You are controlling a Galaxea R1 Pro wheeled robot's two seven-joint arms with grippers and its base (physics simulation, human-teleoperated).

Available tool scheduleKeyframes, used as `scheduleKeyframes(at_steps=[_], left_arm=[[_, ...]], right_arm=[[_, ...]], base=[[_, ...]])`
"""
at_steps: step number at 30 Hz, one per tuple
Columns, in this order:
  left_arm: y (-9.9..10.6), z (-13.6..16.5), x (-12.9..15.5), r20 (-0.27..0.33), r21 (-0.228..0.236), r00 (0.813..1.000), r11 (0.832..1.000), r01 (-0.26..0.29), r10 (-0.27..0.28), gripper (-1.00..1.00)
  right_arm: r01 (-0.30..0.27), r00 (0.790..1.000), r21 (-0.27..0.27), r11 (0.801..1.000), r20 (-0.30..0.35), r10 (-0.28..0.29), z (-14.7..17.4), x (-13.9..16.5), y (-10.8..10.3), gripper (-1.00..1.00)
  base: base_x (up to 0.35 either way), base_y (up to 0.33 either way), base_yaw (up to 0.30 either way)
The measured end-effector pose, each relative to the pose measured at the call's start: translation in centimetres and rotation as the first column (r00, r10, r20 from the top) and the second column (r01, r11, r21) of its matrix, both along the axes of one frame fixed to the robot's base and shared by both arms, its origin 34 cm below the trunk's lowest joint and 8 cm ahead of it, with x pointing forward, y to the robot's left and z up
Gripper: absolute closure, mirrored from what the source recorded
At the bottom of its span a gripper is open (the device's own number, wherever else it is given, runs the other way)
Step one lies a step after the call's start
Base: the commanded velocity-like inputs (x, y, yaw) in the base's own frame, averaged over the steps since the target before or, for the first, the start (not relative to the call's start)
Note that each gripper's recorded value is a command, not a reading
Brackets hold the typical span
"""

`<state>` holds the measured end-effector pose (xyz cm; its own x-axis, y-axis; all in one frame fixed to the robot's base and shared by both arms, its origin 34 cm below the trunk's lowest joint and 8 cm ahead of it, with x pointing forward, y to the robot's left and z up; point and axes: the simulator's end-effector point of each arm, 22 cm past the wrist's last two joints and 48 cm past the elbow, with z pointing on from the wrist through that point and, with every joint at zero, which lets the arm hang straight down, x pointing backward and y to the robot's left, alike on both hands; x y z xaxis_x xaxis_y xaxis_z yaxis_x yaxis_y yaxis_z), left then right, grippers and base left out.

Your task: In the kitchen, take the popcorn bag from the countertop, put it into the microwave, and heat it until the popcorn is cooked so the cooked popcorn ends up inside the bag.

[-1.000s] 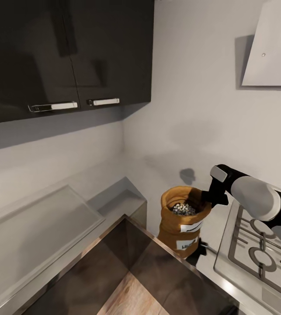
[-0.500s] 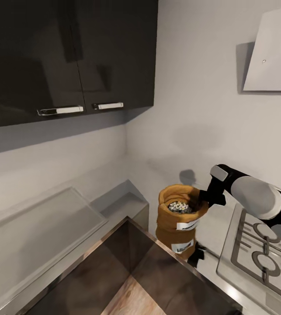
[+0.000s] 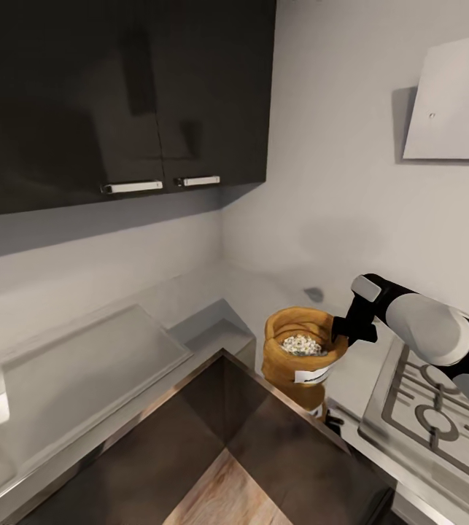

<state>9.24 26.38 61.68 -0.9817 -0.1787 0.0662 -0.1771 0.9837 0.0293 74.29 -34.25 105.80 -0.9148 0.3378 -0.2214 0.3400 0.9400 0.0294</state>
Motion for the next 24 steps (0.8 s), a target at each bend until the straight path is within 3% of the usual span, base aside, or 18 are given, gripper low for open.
scheduleKeyframes(at_steps=[12, 24], left_arm=[[0.0, 0.0, 0.7, 0.019, 0.000, 1.000, 1.000, 0.000, 0.000, -1.00], [0.0, 0.0, 1.4, 0.037, 0.000, 0.999, 1.000, 0.000, 0.000, -1.00]], right_arm=[[0.039, 0.999, -0.005, 0.999, 0.020, -0.039, 1.3, -0.5, -2.5, 1.00], [0.059, 0.998, -0.009, 0.998, 0.039, -0.059, 2.5, -0.9, -3.9, 1.00]], base=[[-0.001, 0.000, 0.024], [0.000, 0.000, -0.180]])
